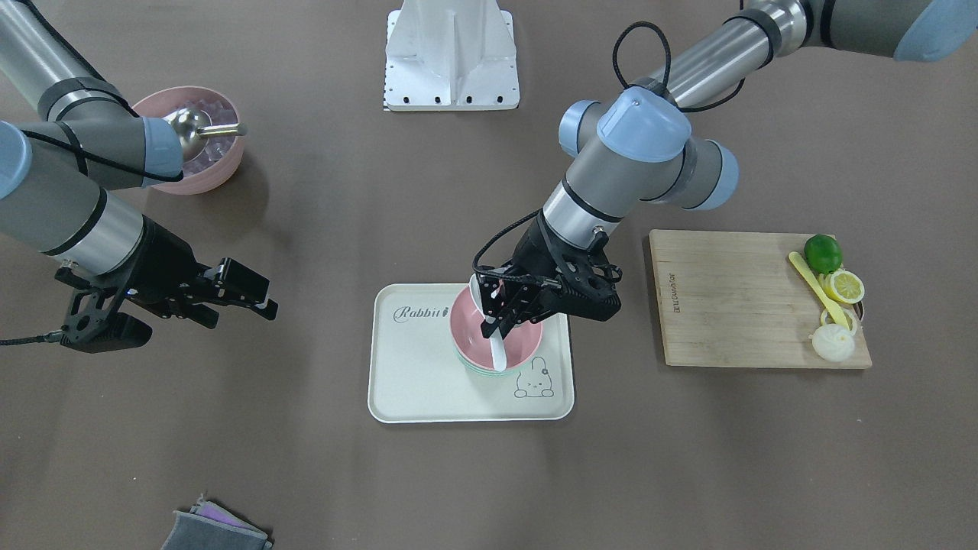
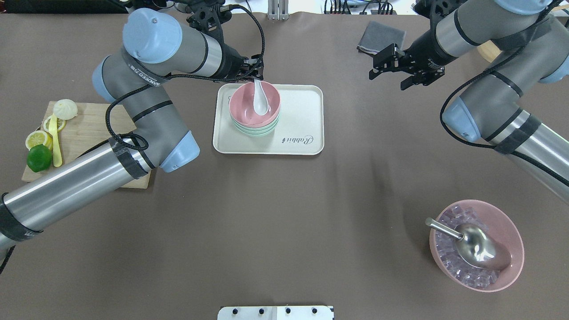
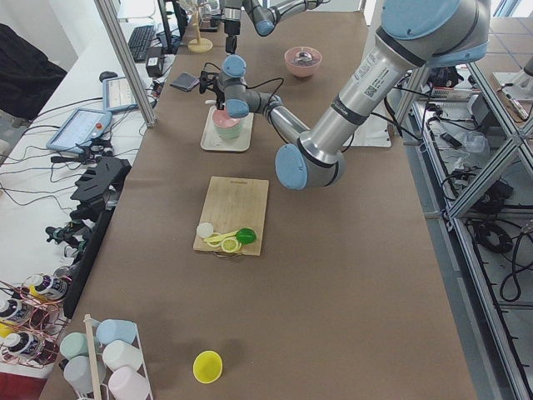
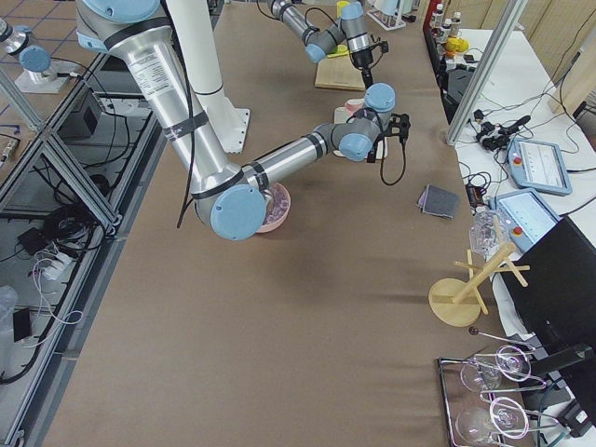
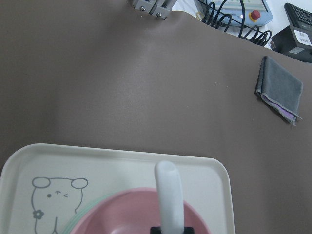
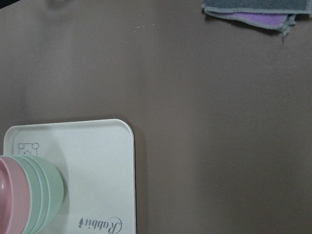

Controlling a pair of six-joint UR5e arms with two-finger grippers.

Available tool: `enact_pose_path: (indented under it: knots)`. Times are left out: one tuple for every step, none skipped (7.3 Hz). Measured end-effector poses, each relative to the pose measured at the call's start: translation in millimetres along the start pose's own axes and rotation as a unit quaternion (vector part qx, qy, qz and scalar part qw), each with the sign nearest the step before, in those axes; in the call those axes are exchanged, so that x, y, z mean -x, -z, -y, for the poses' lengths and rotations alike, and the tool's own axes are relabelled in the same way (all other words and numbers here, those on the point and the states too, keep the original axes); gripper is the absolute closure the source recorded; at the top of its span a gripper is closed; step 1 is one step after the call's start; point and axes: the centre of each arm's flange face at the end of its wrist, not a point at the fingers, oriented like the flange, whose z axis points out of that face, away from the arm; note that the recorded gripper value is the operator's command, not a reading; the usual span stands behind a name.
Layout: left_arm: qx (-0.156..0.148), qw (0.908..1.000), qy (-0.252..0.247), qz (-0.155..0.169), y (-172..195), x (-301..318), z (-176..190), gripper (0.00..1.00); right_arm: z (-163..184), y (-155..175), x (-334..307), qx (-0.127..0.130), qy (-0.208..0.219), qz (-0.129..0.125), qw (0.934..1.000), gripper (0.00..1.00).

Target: Stack pink bowl on green and place spoon

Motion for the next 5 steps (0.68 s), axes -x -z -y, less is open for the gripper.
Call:
enact_pose_path:
  knots:
    - [-0.003,1.0,0.002,0.0,2.1,0.2,3.8,0.35,-0.3,0.0,-0.4,0.0,0.0,0.0,1.0,0.0]
    - [-0.006,1.0,0.003,0.001,5.1,1.5,9.2,0.33,-0.4,0.1,-0.7,0.0,0.0,0.0,1.0,0.0]
    - [-0.009,1.0,0.004,0.0,7.8,2.4,13.6,0.33,-0.3,0.4,-1.0,0.0,0.0,0.0,1.0,0.0]
    - [-0.011,0.9999,0.004,-0.002,10.5,2.4,15.6,0.23,0.7,2.5,-1.6,-0.001,-0.001,0.001,1.0,0.0]
    - [-0.013,0.9999,0.002,-0.004,15.5,7.0,15.0,0.02,4.1,9.3,-5.9,-0.003,-0.005,0.002,1.0,0.0]
